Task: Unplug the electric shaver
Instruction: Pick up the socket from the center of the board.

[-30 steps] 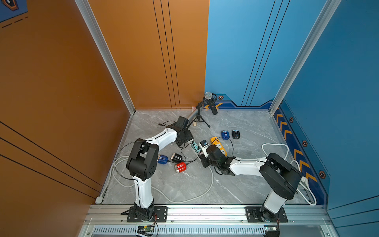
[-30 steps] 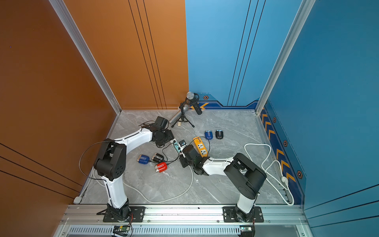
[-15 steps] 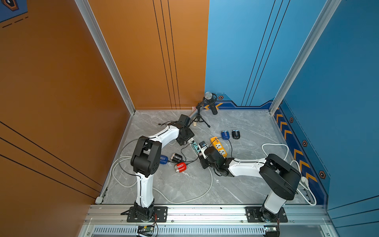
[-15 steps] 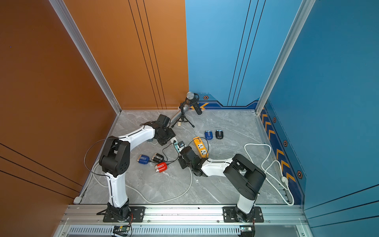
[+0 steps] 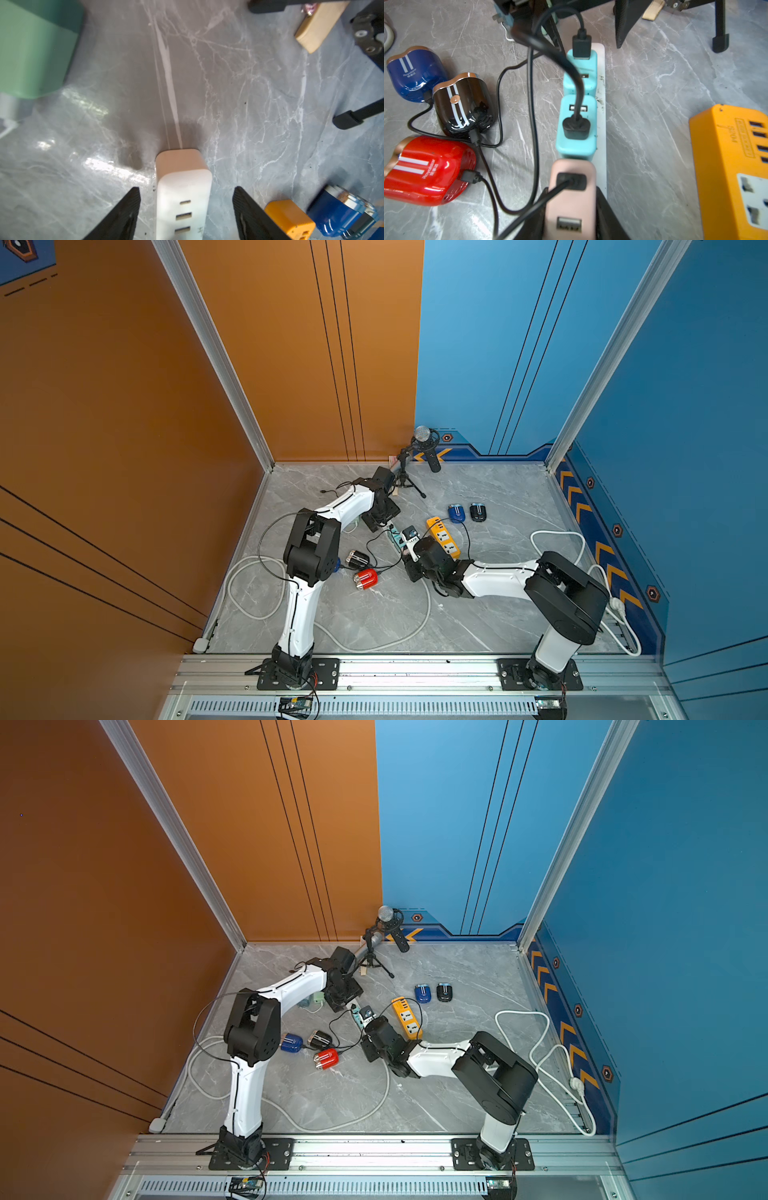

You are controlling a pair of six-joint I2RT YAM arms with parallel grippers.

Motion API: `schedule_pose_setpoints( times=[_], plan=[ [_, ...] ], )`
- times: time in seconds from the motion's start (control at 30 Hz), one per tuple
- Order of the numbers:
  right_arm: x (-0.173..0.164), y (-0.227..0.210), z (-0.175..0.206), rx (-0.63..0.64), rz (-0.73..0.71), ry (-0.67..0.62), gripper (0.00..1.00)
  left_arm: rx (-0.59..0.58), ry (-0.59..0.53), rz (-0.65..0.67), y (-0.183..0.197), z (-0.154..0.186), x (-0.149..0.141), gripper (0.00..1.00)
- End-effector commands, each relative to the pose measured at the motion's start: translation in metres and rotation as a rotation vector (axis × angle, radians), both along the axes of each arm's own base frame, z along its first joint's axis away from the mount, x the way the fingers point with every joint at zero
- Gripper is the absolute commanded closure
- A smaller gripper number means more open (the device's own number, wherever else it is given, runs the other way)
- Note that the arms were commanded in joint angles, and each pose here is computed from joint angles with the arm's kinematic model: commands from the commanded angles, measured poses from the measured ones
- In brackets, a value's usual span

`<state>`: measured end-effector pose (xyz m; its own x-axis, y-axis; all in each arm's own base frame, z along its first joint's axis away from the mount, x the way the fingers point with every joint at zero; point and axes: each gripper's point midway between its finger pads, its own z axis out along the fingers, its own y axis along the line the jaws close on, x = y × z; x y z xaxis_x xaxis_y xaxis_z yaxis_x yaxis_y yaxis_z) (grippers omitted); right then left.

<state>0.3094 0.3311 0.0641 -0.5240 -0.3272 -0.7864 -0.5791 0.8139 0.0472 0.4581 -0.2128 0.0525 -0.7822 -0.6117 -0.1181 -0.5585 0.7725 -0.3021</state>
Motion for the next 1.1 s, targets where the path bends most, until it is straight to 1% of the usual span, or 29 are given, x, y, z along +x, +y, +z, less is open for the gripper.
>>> schedule_pose_setpoints(
  times=[0.0,0.1,0.33,0.5,0.6,0.7,0.83,0.9,1.07],
  plan=[
    [0.002,0.008,0.000,0.013,0.025,-0.024,0.65,0.073,0.083,-0.014,0.005,-0.008,-0.011,0.27],
    [0.001,0.008,-0.001,0.016,0.029,-0.025,0.65,0.074,0.117,-0.009,0.004,-0.018,-0.013,0.28],
    [0.003,0.009,0.000,0.026,0.026,-0.028,0.65,0.074,0.168,0.007,0.007,-0.034,-0.021,0.35],
    [0.003,0.011,0.001,0.031,0.028,-0.027,0.65,0.052,0.174,-0.001,-0.001,-0.039,-0.016,0.49],
    [0.003,0.009,0.003,0.032,0.023,-0.026,0.64,0.044,0.165,-0.006,-0.004,-0.037,-0.014,0.53],
    [0.003,0.007,0.009,0.040,0.016,-0.038,0.59,0.028,0.176,-0.007,-0.007,-0.038,-0.016,0.57],
    [0.002,0.002,0.019,0.052,0.021,-0.051,0.40,0.013,0.192,-0.016,-0.012,-0.041,-0.019,0.62],
    [-0.001,0.000,0.025,0.069,0.034,-0.054,0.34,0.005,0.198,-0.019,-0.014,-0.042,-0.021,0.63],
    [-0.010,-0.026,0.038,0.083,0.016,-0.073,0.29,-0.008,0.200,-0.029,-0.018,-0.039,-0.023,0.63]
  ],
)
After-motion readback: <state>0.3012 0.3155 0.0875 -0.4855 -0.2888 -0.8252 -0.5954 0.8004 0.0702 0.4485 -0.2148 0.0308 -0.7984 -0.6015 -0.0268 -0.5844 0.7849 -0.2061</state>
